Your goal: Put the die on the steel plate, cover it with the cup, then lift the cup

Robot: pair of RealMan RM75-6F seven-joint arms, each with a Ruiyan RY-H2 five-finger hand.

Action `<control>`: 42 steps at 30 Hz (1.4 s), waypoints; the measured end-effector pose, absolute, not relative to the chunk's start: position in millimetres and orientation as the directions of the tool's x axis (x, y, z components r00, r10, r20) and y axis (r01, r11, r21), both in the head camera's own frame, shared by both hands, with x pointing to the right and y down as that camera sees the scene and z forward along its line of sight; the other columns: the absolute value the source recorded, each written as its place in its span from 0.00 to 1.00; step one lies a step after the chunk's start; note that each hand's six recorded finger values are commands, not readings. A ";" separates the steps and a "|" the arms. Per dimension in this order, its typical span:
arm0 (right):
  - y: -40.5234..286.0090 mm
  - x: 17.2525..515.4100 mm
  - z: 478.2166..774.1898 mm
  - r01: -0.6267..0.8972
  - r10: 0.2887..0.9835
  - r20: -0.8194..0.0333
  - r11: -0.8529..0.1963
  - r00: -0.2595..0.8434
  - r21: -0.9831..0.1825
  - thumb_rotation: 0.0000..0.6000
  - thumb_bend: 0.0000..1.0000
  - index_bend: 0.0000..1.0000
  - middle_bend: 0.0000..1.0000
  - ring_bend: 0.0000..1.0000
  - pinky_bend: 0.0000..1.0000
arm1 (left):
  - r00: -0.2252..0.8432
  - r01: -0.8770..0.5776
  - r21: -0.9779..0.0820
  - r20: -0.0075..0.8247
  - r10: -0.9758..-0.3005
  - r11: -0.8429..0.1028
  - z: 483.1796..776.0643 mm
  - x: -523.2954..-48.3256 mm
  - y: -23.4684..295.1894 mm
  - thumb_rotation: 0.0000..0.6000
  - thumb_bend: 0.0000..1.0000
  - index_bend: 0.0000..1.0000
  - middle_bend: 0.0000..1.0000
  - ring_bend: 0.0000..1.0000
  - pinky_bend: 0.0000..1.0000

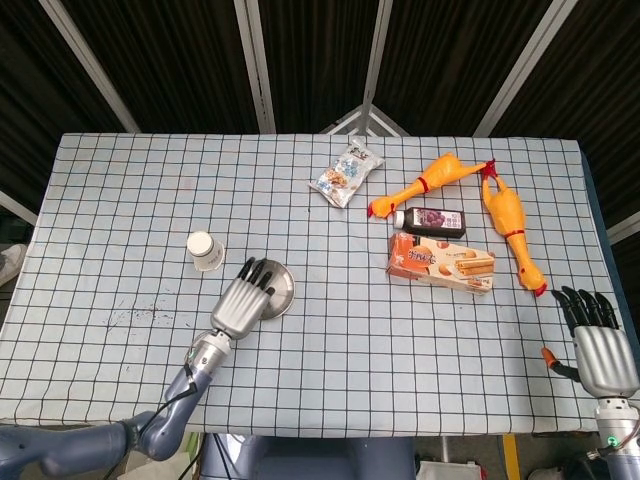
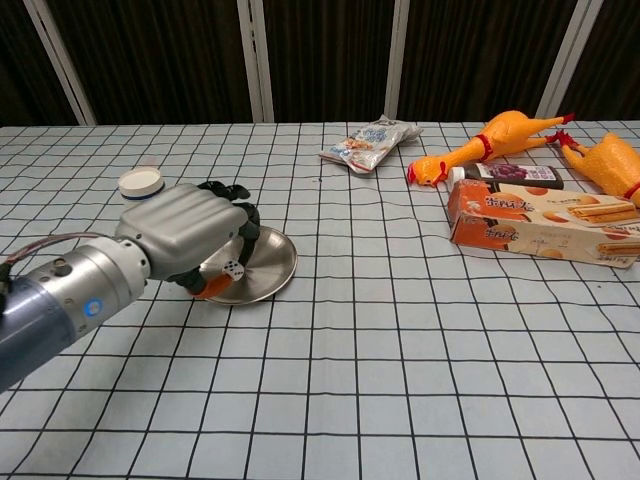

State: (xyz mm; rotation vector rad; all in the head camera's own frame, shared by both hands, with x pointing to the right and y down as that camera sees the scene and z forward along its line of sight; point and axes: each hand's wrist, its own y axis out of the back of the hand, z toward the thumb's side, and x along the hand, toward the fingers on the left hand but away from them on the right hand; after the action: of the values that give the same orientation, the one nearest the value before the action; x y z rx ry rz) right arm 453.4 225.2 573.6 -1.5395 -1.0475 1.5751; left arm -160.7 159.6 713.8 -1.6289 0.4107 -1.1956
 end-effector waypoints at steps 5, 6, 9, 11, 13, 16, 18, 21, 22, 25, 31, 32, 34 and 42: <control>224.3 455.3 573.1 0.067 0.897 -0.438 -0.434 -0.064 -0.898 1.00 0.26 0.13 0.11 0.08 0.00 | 0.399 0.288 -0.856 0.515 -0.759 -0.430 731.6 -149.5 143.1 1.00 0.54 0.51 0.21 0.06 0.10; 224.3 455.6 573.0 0.068 0.897 -0.438 -0.434 -0.064 -0.899 1.00 0.26 0.13 0.11 0.08 0.00 | 0.391 0.284 -0.856 0.516 -0.763 -0.433 733.6 -148.1 140.8 1.00 0.54 0.51 0.21 0.06 0.10; 224.1 455.9 572.6 0.070 0.898 -0.436 -0.432 -0.062 -0.899 1.00 0.26 0.13 0.11 0.08 0.00 | 0.369 0.280 -0.854 0.517 -0.772 -0.438 739.6 -146.8 135.4 1.00 0.54 0.51 0.21 0.06 0.10; 224.3 455.9 572.4 0.071 0.898 -0.437 -0.432 -0.060 -0.899 1.00 0.26 0.13 0.11 0.08 0.00 | 0.357 0.284 -0.853 0.518 -0.777 -0.438 742.4 -147.6 133.5 1.00 0.54 0.51 0.21 0.06 0.10; 224.6 455.6 572.5 0.070 0.897 -0.437 -0.433 -0.058 -0.899 1.00 0.26 0.13 0.11 0.08 0.00 | 0.351 0.287 -0.855 0.514 -0.783 -0.433 742.1 -148.9 132.2 1.00 0.54 0.50 0.21 0.06 0.10; 224.3 453.9 572.7 0.070 0.898 -0.437 -0.434 -0.052 -0.898 1.00 0.26 0.13 0.11 0.08 0.00 | 0.348 0.288 -0.858 0.507 -0.789 -0.425 739.6 -150.3 131.1 1.00 0.53 0.45 0.21 0.06 0.10; 224.3 453.0 573.0 0.069 0.897 -0.438 -0.435 -0.050 -0.898 1.00 0.26 0.13 0.11 0.08 0.00 | 0.349 0.291 -0.860 0.504 -0.790 -0.420 737.4 -151.2 130.7 1.00 0.51 0.40 0.20 0.06 0.10; 224.9 452.1 574.1 0.066 0.896 -0.442 -0.439 -0.048 -0.896 1.00 0.26 0.13 0.11 0.08 0.00 | 0.355 0.294 -0.859 0.505 -0.787 -0.419 735.3 -151.4 131.4 1.00 0.49 0.34 0.20 0.06 0.10; 225.1 451.7 574.4 0.066 0.895 -0.443 -0.440 -0.048 -0.896 1.00 0.26 0.13 0.11 0.08 0.00 | 0.358 0.291 -0.859 0.505 -0.785 -0.421 734.4 -151.0 131.7 1.00 0.49 0.34 0.20 0.06 0.10; 224.7 450.9 575.1 0.065 0.895 -0.444 -0.441 -0.048 -0.895 1.00 0.26 0.13 0.11 0.08 0.00 | 0.370 0.273 -0.864 0.501 -0.783 -0.423 728.7 -150.0 131.8 1.00 0.48 0.32 0.19 0.06 0.10; 224.9 452.1 575.8 0.066 0.893 -0.446 -0.443 -0.054 -0.894 1.00 0.26 0.13 0.11 0.08 0.00 | 0.369 0.288 -0.863 0.499 -0.784 -0.414 720.0 -159.0 128.2 1.00 0.36 0.20 0.17 0.06 0.10; 224.9 451.7 575.7 0.067 0.894 -0.445 -0.441 -0.053 -0.895 1.00 0.26 0.13 0.11 0.08 0.00 | 0.367 0.293 -0.862 0.501 -0.784 -0.413 718.5 -160.8 127.6 1.00 0.34 0.19 0.17 0.06 0.10; 224.6 450.9 575.0 0.065 0.896 -0.441 -0.438 -0.050 -0.897 1.00 0.26 0.13 0.11 0.08 0.00 | 0.365 0.301 -0.859 0.504 -0.782 -0.413 716.8 -163.1 127.2 1.00 0.33 0.21 0.17 0.06 0.10; 225.3 451.2 575.9 0.062 0.894 -0.446 -0.443 -0.053 -0.895 1.00 0.26 0.13 0.11 0.08 0.00 | 0.371 0.145 -0.876 0.479 -0.796 -0.460 699.4 -159.2 120.4 1.00 0.33 0.25 0.19 0.06 0.10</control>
State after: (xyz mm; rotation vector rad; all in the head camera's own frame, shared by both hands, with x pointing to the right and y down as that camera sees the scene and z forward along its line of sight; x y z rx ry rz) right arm 451.2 225.3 575.9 -1.5492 -1.0411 1.5713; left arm -159.2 120.4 699.4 -1.6883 0.5829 -1.2497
